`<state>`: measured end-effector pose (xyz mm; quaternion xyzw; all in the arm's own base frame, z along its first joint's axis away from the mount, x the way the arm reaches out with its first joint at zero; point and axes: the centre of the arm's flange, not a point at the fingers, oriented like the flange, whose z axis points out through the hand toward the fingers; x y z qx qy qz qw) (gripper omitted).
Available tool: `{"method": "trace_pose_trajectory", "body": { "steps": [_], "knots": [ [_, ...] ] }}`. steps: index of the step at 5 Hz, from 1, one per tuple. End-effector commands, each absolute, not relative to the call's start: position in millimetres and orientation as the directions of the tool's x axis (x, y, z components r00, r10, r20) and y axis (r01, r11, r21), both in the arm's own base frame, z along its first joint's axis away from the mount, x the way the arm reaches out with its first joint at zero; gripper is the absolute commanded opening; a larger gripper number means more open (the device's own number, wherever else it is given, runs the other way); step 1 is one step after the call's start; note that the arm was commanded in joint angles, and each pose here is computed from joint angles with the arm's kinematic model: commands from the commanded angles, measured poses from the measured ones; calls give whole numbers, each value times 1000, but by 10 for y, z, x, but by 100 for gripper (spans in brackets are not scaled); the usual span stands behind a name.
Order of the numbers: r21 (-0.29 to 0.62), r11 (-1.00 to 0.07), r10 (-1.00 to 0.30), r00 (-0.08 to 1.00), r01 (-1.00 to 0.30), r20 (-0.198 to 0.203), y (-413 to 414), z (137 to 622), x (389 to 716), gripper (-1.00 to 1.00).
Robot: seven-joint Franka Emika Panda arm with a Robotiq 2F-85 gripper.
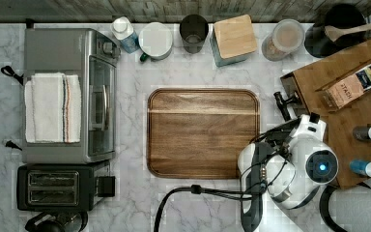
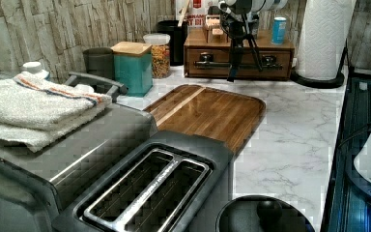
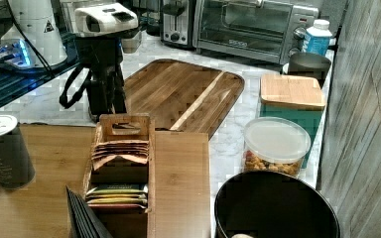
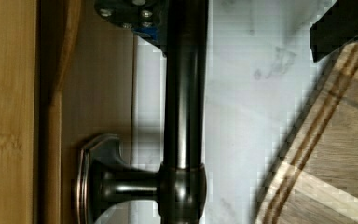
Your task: Open the drawer.
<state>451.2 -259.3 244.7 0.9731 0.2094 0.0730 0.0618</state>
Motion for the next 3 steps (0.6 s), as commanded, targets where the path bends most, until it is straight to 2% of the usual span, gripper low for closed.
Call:
{"method": "trace_pose_trajectory", "body": {
  "steps": [1,3],
  "knots": [
    [19,-912,411,911,411,23,-2259,2557,4443,100],
    [-8,-891,455,891,455,-6,-1525,2598,4098,100]
  ]
}}
